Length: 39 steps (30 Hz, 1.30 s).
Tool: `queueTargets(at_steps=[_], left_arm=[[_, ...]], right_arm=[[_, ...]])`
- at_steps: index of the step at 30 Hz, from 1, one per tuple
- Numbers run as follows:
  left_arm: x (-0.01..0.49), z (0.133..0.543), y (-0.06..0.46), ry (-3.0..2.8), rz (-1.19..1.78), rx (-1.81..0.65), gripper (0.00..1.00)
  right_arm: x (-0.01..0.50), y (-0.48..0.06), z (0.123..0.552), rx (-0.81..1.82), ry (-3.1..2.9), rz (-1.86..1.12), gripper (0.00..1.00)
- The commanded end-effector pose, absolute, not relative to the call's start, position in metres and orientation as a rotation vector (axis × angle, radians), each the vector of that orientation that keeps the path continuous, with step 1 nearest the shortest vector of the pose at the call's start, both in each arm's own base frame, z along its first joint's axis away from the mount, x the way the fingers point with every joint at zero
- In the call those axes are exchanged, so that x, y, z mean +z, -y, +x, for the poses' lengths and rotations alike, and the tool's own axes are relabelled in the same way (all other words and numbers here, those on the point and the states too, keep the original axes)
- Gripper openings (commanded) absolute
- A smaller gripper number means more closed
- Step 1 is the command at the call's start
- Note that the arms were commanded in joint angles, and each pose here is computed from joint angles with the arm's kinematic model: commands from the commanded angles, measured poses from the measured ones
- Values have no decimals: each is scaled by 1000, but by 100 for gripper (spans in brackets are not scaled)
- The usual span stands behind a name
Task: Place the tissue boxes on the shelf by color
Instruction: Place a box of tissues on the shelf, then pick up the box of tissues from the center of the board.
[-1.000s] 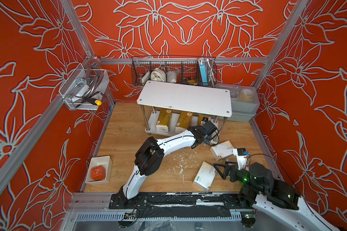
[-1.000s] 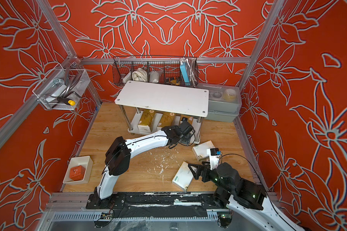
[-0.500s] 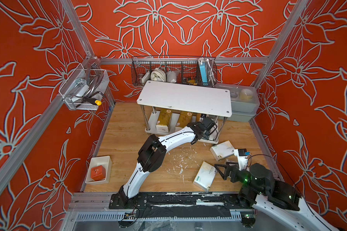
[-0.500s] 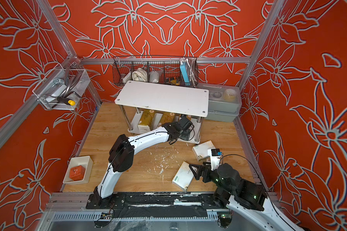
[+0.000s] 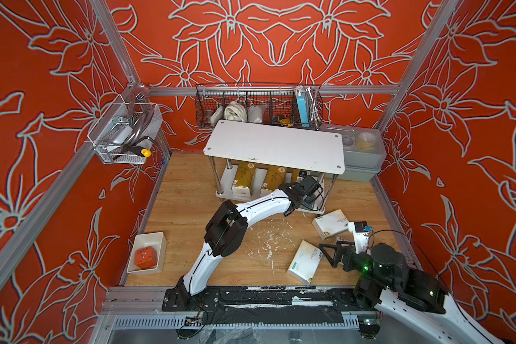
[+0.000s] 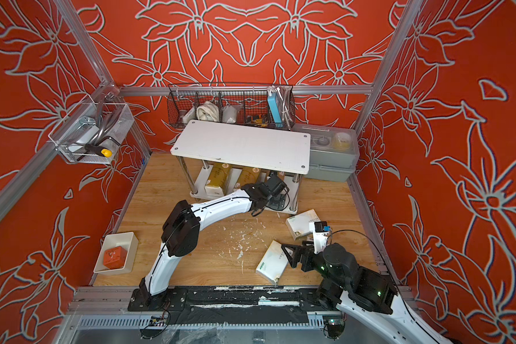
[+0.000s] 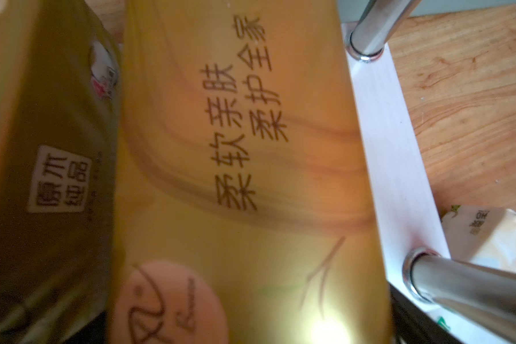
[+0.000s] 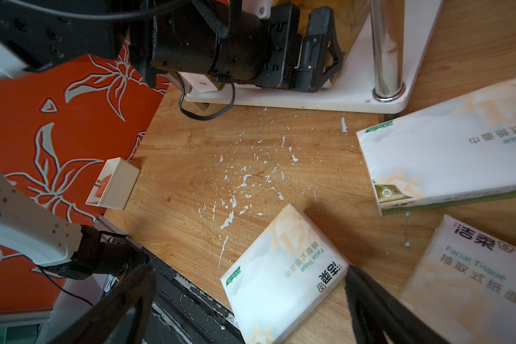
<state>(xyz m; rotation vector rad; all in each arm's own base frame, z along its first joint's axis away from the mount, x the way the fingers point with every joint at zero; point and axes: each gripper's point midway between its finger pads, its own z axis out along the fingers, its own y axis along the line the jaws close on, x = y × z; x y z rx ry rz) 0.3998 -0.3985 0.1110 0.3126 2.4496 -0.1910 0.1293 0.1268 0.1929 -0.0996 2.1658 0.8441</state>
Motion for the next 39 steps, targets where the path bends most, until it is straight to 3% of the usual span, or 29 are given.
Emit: queueTargets(at_steps=[1,21,39], left_arm=[[129,383,400,-2443,326,-228,99],[167,289,380,-2485,361,-385,99],[126,154,373,-2689,613,-470,99]], right_arm=[[196,-122,130,824,-2160,-79,99],[198,-101,122,767,-2181,-72,99],[187,-63,116,657,-2247,129,99]])
